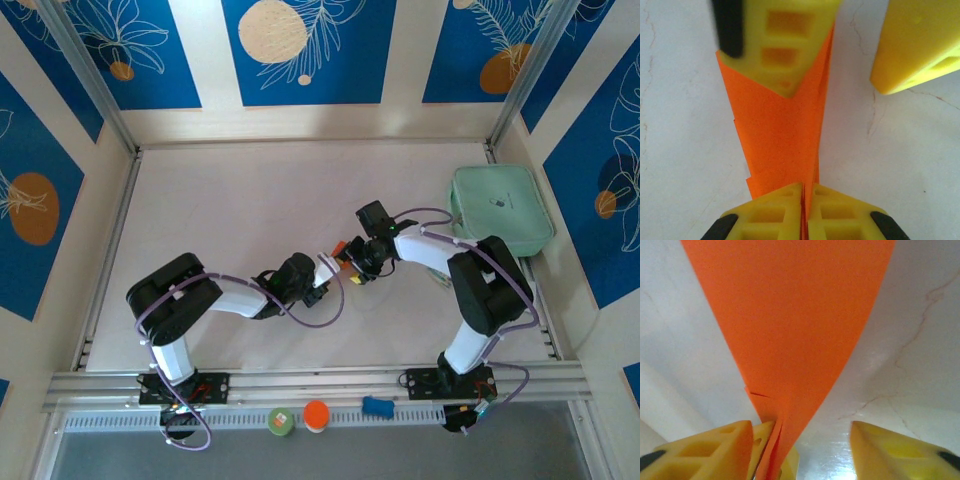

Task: Fold a paper plane with a square sheet of paper (pick it up from the middle)
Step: Fold the wing for the fifth time at the center of the table.

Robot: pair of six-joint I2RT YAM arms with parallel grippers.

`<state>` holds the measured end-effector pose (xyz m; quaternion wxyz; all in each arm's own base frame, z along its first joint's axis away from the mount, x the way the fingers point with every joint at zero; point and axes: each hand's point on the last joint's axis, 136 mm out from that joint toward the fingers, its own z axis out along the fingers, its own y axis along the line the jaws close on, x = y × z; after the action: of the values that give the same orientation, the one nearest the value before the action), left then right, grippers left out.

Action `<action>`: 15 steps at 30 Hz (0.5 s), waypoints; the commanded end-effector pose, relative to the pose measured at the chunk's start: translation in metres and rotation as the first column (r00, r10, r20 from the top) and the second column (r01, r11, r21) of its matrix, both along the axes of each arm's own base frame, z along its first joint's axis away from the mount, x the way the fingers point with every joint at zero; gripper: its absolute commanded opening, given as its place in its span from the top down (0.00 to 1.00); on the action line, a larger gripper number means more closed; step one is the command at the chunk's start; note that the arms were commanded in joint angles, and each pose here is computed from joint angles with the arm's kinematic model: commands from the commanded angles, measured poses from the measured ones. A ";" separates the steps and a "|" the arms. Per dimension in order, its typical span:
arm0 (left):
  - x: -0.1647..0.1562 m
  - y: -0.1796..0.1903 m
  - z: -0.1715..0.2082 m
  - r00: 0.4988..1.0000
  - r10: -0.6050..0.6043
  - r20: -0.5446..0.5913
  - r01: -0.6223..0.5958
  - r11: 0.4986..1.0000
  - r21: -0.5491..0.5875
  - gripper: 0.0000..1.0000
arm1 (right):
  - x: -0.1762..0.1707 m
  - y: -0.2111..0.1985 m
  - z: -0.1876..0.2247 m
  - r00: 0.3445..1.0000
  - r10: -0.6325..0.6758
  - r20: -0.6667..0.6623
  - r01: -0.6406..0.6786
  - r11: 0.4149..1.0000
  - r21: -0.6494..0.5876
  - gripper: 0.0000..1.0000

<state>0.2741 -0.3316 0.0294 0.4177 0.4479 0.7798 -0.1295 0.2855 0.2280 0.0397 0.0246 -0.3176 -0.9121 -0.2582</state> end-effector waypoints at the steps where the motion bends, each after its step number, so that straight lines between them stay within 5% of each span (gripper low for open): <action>1: -0.007 0.002 -0.009 0.999 -0.031 -0.005 0.031 0.999 0.030 0.88 | -0.001 0.006 0.006 1.000 -0.001 -0.021 0.002 1.000 0.029 0.56; 9: -0.022 -0.003 0.003 0.992 -0.088 -0.091 0.091 0.995 0.032 0.75 | 0.001 0.004 0.012 1.000 -0.001 0.006 0.001 1.000 0.022 0.90; 15: -0.024 -0.002 0.009 0.990 -0.069 -0.119 0.073 0.997 0.024 0.72 | 0.001 0.004 0.011 1.000 -0.005 0.010 0.005 1.000 0.027 0.96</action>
<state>0.2585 -0.3305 0.0351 0.3777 0.4693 0.7849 -0.1452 0.2861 0.2299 0.0412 0.0266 -0.3197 -0.9100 -0.2627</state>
